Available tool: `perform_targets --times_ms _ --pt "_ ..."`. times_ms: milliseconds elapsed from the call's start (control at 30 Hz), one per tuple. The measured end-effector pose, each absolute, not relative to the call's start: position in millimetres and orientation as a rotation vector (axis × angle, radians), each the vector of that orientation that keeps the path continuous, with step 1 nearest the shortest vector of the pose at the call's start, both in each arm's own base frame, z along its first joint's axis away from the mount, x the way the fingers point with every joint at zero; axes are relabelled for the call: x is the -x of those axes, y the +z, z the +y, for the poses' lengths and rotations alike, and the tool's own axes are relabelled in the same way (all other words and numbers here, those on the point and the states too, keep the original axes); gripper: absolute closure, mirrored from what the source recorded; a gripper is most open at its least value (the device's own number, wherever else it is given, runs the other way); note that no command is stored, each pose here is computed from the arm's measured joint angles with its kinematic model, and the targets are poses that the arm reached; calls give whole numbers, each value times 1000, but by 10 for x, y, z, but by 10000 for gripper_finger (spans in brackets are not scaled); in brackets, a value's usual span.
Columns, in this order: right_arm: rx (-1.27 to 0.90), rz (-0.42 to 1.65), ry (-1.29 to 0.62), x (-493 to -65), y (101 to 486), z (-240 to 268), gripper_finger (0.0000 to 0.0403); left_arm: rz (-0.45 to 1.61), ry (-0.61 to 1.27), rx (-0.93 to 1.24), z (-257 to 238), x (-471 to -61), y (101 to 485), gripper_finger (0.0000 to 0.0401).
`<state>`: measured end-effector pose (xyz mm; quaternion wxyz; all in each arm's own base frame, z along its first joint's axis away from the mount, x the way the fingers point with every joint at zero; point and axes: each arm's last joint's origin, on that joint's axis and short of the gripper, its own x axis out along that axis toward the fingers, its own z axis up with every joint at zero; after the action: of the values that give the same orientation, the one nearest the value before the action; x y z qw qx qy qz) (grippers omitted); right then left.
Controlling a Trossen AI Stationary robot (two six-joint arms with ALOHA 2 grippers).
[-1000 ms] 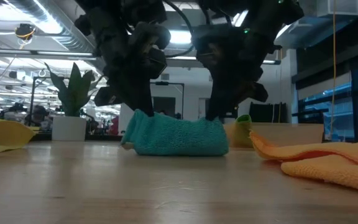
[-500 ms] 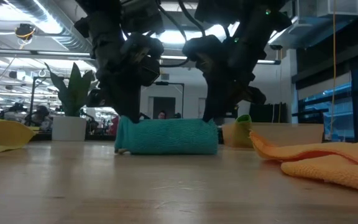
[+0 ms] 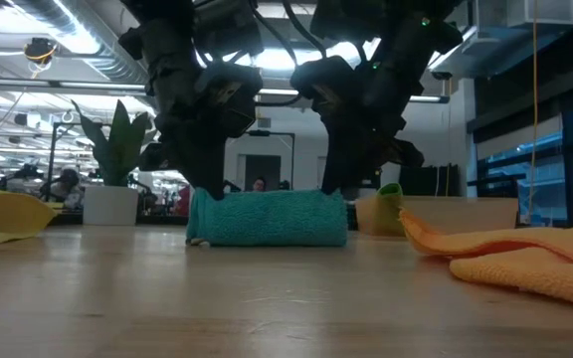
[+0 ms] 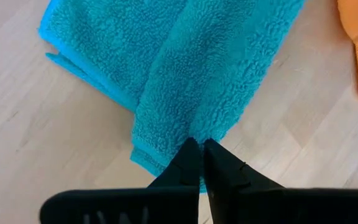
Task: Roll microfiber towels into tight, uniform cylinder then place into a basket
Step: Fold the blue towel
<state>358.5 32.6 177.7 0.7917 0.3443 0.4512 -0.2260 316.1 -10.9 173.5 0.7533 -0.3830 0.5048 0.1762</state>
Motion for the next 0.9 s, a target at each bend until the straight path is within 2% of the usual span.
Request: perform_targets --times_ms 400,733,900 --pt "-759 958 -529 -3595 1768 200 281 1086 415 831 -62 -3163 1734 327" --pt "-726 942 -629 -3553 1707 16 288 1086 386 814 -26 -3150 1774 327" --pt "-726 984 -513 -3571 1712 2 289 1091 362 778 40 -3148 1773 326"
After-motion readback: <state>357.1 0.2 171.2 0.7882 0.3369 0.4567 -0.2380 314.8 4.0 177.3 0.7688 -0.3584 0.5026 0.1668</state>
